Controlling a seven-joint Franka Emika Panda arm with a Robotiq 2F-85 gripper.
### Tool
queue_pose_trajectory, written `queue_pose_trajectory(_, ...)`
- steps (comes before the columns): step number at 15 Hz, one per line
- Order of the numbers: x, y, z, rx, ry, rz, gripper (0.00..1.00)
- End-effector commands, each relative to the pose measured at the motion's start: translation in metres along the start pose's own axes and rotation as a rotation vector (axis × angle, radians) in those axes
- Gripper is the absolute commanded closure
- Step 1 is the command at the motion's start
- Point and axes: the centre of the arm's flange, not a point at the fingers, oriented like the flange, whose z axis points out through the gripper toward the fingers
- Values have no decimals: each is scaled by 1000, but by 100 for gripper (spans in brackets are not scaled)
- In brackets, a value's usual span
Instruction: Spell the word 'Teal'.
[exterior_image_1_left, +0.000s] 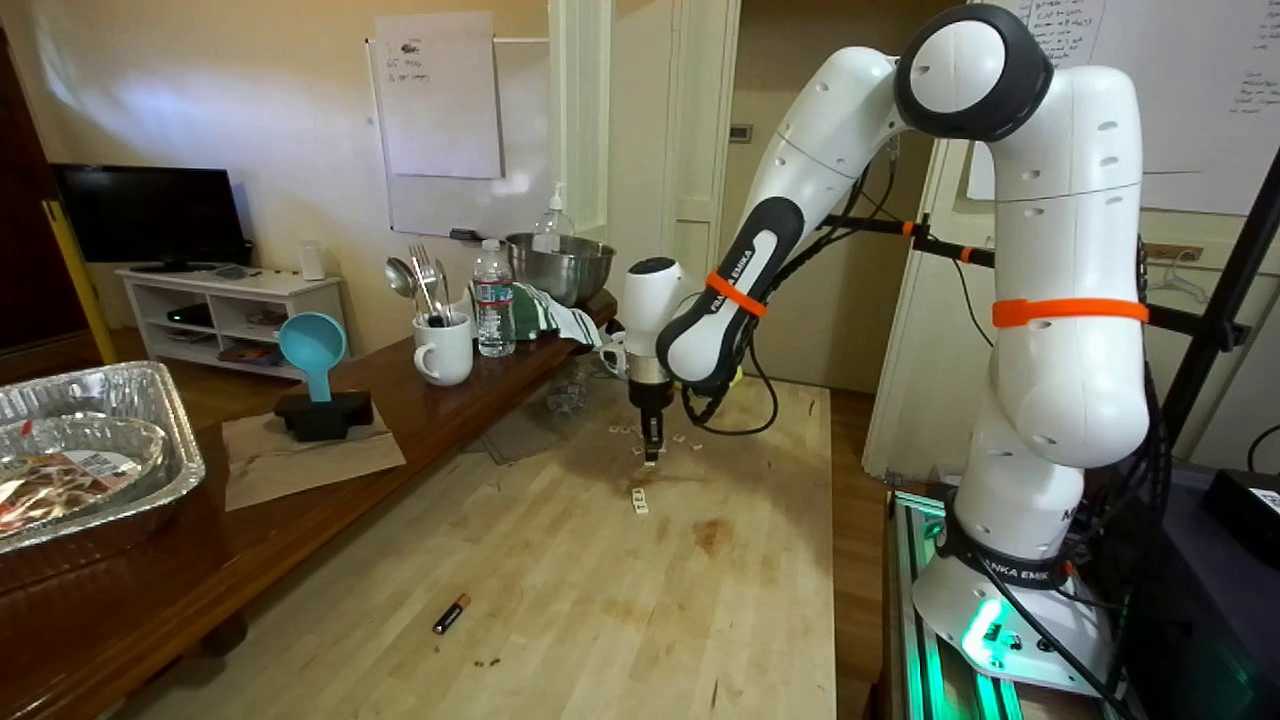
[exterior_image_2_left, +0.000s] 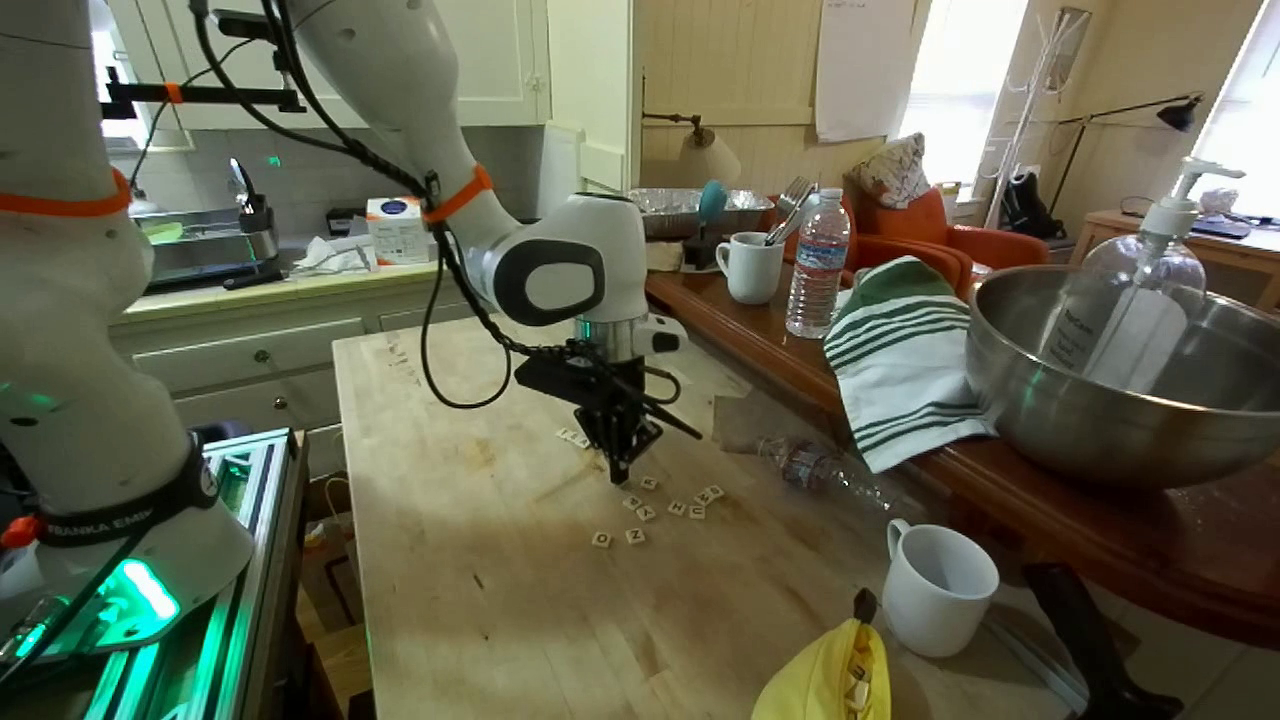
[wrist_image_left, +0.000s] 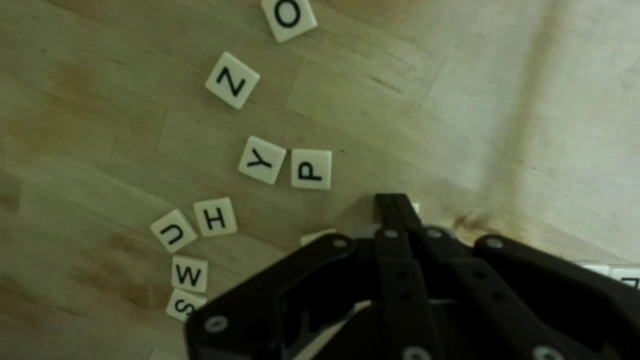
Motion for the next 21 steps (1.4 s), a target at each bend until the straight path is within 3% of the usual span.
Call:
queue_pose_trajectory(1, 3, -24, 10, 16, -21, -59, 100)
queue_pose_trajectory(21, 15, -61, 4, 39, -11, -108, 100)
